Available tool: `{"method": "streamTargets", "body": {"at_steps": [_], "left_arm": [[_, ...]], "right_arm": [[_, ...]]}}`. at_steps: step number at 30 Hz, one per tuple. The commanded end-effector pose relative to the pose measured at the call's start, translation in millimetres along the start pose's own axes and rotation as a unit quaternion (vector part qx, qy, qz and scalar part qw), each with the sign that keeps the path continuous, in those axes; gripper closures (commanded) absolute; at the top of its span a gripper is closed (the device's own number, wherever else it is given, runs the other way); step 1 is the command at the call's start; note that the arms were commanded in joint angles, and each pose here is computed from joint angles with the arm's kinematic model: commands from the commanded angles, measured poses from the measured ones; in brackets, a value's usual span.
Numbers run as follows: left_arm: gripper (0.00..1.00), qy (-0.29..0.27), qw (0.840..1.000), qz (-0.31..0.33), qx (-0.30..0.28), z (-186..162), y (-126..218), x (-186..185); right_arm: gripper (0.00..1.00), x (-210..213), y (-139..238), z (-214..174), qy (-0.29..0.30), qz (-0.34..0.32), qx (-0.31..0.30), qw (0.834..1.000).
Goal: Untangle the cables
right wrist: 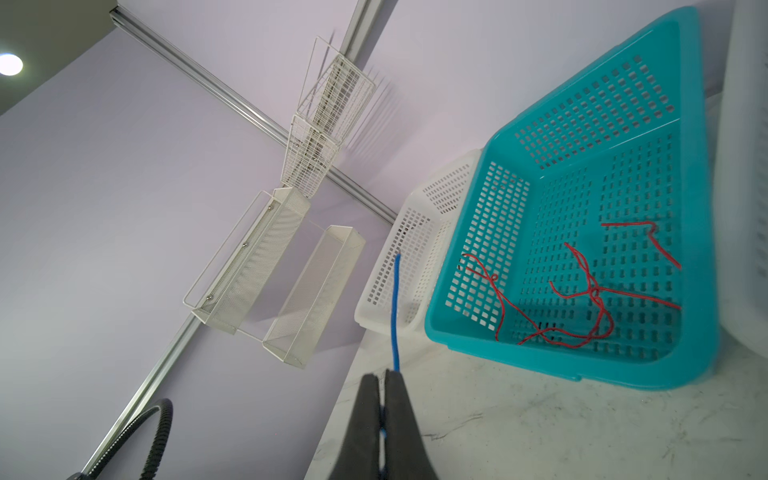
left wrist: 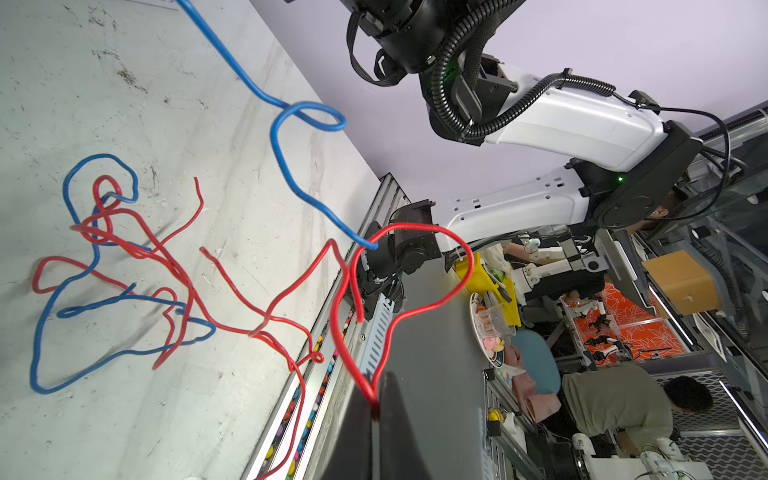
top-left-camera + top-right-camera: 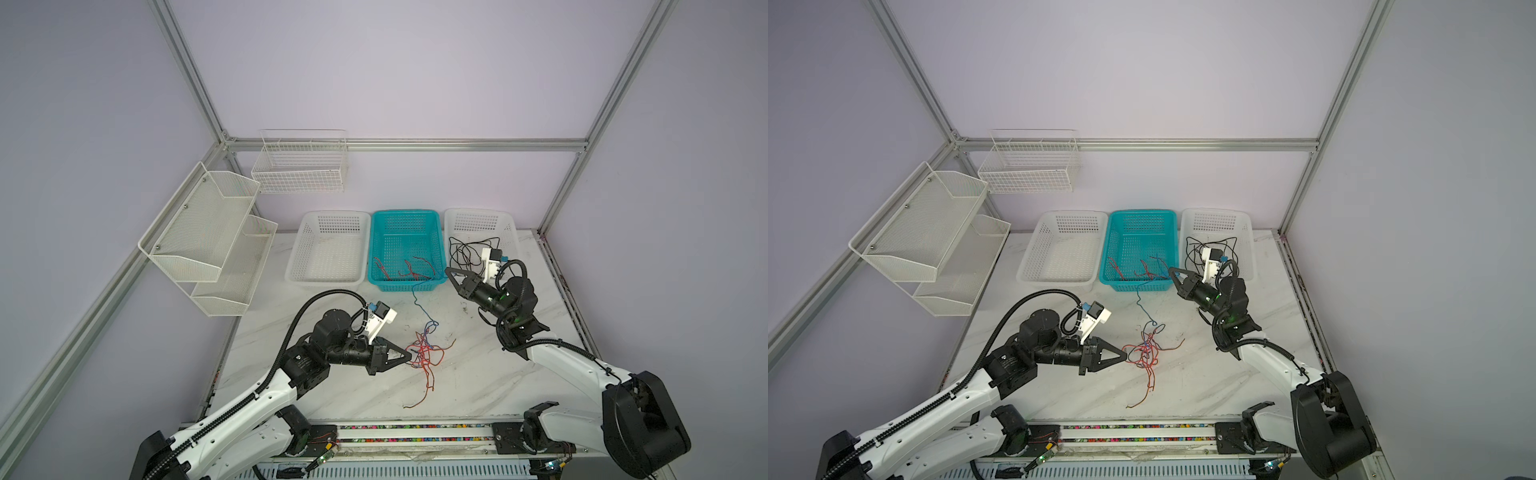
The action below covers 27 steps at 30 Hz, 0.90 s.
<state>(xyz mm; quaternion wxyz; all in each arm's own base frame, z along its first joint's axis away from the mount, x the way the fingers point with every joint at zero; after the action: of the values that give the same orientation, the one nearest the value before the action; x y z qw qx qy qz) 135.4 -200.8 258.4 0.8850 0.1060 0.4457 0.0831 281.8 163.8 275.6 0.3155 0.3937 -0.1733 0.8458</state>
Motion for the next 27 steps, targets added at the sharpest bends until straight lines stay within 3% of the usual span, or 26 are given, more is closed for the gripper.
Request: {"method": "streamTargets", "body": {"at_steps": [1,11,20,27], "left_arm": [[1.00,-0.029,0.999,-0.023,0.002,4,-1,-8],[1.00,-0.026,1.000,-0.003,0.008,4,-4,-2],[1.00,-0.025,1.000,0.016,0.006,4,-7,5],[1.00,-0.019,0.999,0.046,-0.001,4,-11,18]], "right_arm": [[1.00,34,-5,7,0.005,0.055,-0.036,0.998],[1.00,68,-14,21,-0.018,0.077,-0.055,0.995],[1.00,89,-46,15,-0.063,0.118,-0.019,0.991],[1.00,127,-44,34,-0.065,0.136,-0.020,0.988]]}}
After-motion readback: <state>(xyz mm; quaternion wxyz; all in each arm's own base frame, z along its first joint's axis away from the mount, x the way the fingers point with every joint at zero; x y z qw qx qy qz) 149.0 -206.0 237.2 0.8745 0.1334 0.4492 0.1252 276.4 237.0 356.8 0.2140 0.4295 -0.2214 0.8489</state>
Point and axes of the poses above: each gripper's point midway between its finger pads, its own y axis back along the fingers, its own x axis along the line the jaws close on, z = x × y, the point moved 8 cm from there along y, back along the fingers, and after that the axes turned 2 degrees about y, right-handed, at the moved point
